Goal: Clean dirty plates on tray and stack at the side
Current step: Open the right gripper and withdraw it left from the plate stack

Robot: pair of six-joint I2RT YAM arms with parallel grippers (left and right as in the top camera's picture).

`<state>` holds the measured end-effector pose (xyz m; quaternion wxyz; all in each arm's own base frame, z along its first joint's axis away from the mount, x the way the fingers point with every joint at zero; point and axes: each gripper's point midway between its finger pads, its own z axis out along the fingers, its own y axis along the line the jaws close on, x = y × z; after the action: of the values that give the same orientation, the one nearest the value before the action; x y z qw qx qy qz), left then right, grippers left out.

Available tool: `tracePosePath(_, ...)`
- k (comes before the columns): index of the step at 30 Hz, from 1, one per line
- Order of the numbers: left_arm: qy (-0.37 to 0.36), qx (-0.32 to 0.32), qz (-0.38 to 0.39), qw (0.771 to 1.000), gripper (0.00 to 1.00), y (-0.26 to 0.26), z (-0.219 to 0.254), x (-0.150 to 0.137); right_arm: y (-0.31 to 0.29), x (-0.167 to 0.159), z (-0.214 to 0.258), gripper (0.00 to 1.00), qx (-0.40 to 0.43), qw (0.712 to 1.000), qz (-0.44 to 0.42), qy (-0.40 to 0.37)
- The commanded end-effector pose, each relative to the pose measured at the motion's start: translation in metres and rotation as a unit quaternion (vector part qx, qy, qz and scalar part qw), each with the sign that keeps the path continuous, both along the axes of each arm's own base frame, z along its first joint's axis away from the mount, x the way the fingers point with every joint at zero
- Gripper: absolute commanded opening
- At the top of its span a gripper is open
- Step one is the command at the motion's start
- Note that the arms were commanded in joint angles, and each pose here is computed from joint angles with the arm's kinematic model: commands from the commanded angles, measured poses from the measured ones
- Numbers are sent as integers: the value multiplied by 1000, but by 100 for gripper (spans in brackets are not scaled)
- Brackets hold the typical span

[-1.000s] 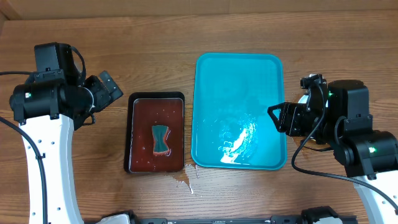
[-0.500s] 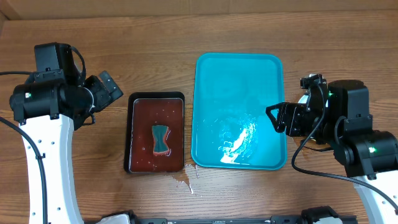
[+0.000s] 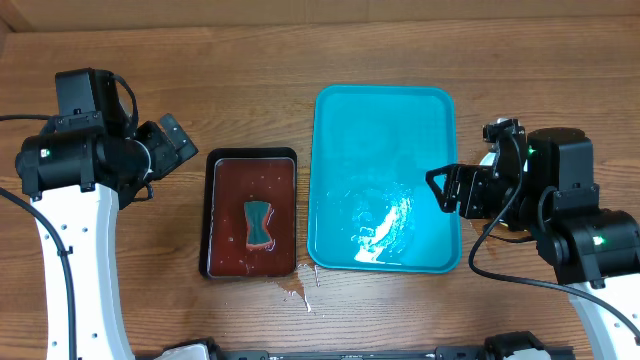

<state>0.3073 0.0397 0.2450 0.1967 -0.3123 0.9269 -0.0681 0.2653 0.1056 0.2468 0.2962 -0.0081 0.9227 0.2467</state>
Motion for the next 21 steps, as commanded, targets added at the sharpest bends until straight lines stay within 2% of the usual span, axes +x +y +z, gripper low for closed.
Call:
tracePosePath(1, -9, 6, -5, 1000, 100, 1, 6, 2, 2, 3, 10, 95, 2, 1000, 3, -15)
tracePosePath(2, -9, 6, -5, 1000, 100, 2, 6, 2, 2, 3, 10, 100, 2, 1000, 3, -15)
tracePosePath(21, -9, 6, -5, 1000, 100, 2, 6, 2, 2, 1, 8, 100, 1, 1000, 3, -10)
